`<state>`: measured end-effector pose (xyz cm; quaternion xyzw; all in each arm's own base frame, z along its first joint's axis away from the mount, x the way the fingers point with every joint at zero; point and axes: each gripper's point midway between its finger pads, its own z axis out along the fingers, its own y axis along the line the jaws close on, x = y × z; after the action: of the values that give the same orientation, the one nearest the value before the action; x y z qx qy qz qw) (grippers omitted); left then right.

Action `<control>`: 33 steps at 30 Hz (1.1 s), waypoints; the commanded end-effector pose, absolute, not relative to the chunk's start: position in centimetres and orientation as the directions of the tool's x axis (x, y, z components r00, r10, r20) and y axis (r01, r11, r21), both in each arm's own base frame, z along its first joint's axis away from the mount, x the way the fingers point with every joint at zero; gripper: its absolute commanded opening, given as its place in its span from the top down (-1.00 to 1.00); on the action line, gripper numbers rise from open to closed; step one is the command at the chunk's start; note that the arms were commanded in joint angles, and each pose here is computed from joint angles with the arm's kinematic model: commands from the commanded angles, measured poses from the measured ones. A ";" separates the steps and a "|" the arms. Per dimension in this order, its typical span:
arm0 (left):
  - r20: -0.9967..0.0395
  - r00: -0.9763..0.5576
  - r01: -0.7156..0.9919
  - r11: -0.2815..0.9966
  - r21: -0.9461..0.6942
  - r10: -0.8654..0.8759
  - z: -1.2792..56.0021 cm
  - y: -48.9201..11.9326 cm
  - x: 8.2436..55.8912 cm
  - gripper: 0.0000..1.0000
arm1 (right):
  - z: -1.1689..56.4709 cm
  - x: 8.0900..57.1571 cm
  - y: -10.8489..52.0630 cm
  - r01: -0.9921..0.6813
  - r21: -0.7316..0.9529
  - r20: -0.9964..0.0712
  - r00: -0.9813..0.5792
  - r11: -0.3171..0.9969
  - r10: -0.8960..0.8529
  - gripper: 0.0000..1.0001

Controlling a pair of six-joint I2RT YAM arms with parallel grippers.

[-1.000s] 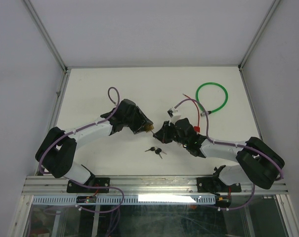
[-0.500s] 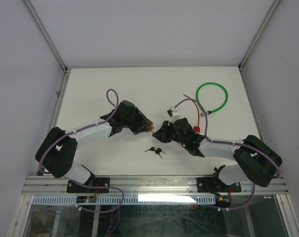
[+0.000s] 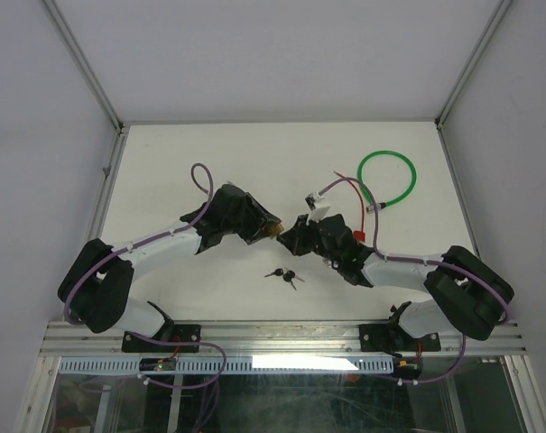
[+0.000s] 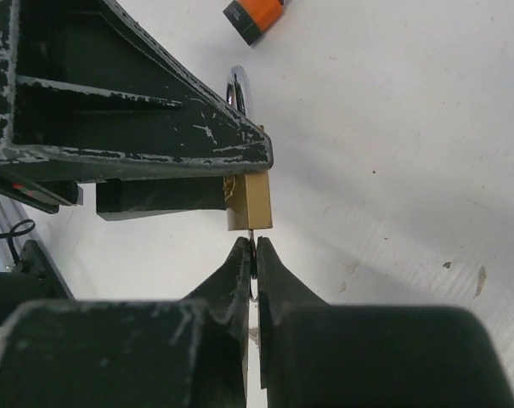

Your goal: Unlock with the key

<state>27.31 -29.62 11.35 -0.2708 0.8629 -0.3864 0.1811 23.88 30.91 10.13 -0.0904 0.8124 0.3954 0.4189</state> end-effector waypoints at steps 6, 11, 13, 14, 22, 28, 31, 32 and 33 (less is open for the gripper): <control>-0.101 -0.865 -0.180 0.492 -0.852 -0.491 14.7 -32.4 24.7 0.79 | 19.1 26.9 32.9 -0.652 0.483 -0.876 -0.374 0.584 0.307 1.00; -0.158 -0.863 -0.049 0.391 -0.919 -0.479 16.9 -32.2 23.9 0.98 | 22.2 25.5 33.6 -0.727 0.541 -0.838 -0.422 0.423 0.346 1.00; -0.201 -0.851 0.034 0.330 -0.943 -0.485 18.6 -32.0 23.5 1.00 | 22.9 24.7 34.0 -0.742 0.574 -0.814 -0.469 0.347 0.344 1.00; -0.222 -0.844 0.076 0.301 -0.951 -0.488 19.4 -31.8 23.3 1.00 | 23.3 24.2 34.2 -0.747 0.587 -0.802 -0.486 0.311 0.347 1.00; -0.352 -0.782 0.332 0.134 -0.934 -0.514 24.2 -30.4 21.2 1.00 | 24.6 23.0 34.1 -0.713 0.682 -0.714 -0.599 0.166 0.361 1.00; -0.376 -0.748 0.339 0.173 -0.925 -0.547 24.1 -29.4 22.2 1.00 | 22.6 22.6 33.9 -0.706 0.679 -0.730 -0.618 0.202 0.292 0.77; -0.364 -0.740 0.299 0.209 -0.931 -0.565 23.2 -28.6 23.2 1.00 | 21.0 22.5 33.1 -0.734 0.620 -0.785 -0.574 0.277 0.235 0.44; -0.358 -0.740 0.278 0.227 -0.934 -0.570 22.8 -28.5 23.6 1.00 | 20.7 22.3 32.8 -0.745 0.600 -0.800 -0.559 0.292 0.219 0.31; -0.353 -0.740 0.256 0.245 -0.935 -0.573 22.4 -28.4 24.0 1.00 | 20.3 22.2 32.6 -0.753 0.583 -0.812 -0.546 0.305 0.203 0.19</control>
<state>24.74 -27.60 19.10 -0.1495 0.7338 -0.5660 0.3448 22.12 32.69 16.86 -0.1433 0.7250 0.5650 0.3668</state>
